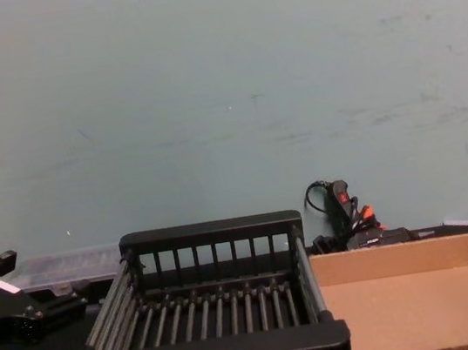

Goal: Pick up the white tape and place it into the black box , Pick up the silver tape and place it into the brown box.

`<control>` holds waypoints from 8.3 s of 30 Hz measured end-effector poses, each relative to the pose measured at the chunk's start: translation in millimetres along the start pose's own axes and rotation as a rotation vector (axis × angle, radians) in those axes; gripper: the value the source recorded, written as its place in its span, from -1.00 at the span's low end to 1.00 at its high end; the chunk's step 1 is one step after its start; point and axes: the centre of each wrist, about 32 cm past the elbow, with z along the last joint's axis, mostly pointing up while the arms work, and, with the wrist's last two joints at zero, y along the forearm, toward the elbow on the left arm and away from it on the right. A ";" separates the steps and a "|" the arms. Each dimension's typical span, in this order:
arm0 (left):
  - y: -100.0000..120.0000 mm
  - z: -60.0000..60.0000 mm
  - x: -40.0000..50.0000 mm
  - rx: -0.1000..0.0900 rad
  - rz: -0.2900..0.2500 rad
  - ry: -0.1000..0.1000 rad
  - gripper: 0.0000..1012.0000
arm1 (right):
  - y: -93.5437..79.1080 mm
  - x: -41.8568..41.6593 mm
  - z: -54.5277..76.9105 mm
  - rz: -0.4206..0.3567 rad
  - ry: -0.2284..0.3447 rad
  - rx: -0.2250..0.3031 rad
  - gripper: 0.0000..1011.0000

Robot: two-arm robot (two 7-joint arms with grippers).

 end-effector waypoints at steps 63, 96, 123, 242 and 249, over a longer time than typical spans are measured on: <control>0.0 0.0 0.0 0.000 0.000 0.000 0.98 | 153.0 32.1 24.3 -0.156 -0.026 -0.072 -0.69; 0.0 0.0 0.0 0.000 0.000 0.000 0.98 | 154.2 31.2 22.1 -0.155 -0.021 -0.085 0.14; 0.0 0.0 0.0 0.000 0.000 0.000 0.98 | 154.2 31.1 22.3 -0.155 -0.021 -0.084 0.98; 0.0 0.0 0.0 0.000 0.000 0.000 0.98 | 74.8 -33.9 -36.9 0.268 -0.153 -0.070 0.98; 0.0 0.0 0.0 0.000 0.000 0.000 0.98 | 75.2 -34.8 -37.3 0.268 -0.150 -0.073 0.98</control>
